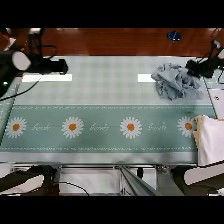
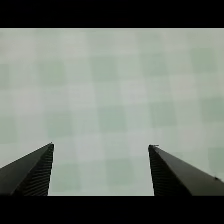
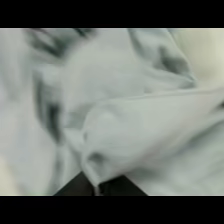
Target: Fold the shirts.
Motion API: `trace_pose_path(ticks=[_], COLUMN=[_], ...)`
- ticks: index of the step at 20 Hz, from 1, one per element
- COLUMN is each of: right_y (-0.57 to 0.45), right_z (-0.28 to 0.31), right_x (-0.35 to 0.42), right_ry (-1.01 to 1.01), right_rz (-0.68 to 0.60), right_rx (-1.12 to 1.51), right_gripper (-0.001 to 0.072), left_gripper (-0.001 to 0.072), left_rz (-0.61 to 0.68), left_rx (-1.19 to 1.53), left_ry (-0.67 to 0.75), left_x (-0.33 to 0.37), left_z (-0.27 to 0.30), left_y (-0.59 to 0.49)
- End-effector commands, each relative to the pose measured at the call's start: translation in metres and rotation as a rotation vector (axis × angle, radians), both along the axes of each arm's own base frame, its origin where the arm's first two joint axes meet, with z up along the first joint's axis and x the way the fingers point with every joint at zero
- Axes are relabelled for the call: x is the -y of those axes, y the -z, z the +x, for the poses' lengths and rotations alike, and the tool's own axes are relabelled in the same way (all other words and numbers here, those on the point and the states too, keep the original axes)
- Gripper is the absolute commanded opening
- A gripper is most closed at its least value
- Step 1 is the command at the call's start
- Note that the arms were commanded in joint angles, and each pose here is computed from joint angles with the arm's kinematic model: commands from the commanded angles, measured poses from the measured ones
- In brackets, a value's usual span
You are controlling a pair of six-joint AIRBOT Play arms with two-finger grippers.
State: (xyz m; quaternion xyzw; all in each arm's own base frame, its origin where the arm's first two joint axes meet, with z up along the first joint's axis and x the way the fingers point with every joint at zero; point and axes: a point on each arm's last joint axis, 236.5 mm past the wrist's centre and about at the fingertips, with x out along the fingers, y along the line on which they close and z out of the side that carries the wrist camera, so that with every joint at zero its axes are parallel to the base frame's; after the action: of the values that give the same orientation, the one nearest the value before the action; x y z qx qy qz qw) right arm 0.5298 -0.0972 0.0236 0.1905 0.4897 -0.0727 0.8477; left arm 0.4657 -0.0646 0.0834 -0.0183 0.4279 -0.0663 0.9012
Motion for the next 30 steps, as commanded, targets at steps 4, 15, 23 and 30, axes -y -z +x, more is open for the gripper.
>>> trace_pose_path(ticks=[4,15,23,30], right_y=[-0.307,-0.486,-0.428,-0.153], right_z=[-0.009,-0.151,-0.193,-0.191], right_x=[-0.069,-0.202,-0.33,-0.442], right_ry=[-0.182,-0.471,-0.824,-0.887], right_rz=[-0.119,-0.16,0.025,0.246], right_rx=[0.672,1.124,0.953,0.374], right_gripper=[0.0021,0.002,0.002,0.0021], left_gripper=[0.0701,0.0701,0.0701,0.0701], left_rz=[-0.163,-0.309,-0.317,-0.317], left_rx=[-0.104,-0.042,0.027,0.034], left_ry=[-0.03,0.018,0.0,-0.002], left_x=[0.001,0.042,0.04,0.039], left_z=[-0.113,-0.182,-0.169,-0.167], left_y=[-0.009,0.029,0.019,0.018])
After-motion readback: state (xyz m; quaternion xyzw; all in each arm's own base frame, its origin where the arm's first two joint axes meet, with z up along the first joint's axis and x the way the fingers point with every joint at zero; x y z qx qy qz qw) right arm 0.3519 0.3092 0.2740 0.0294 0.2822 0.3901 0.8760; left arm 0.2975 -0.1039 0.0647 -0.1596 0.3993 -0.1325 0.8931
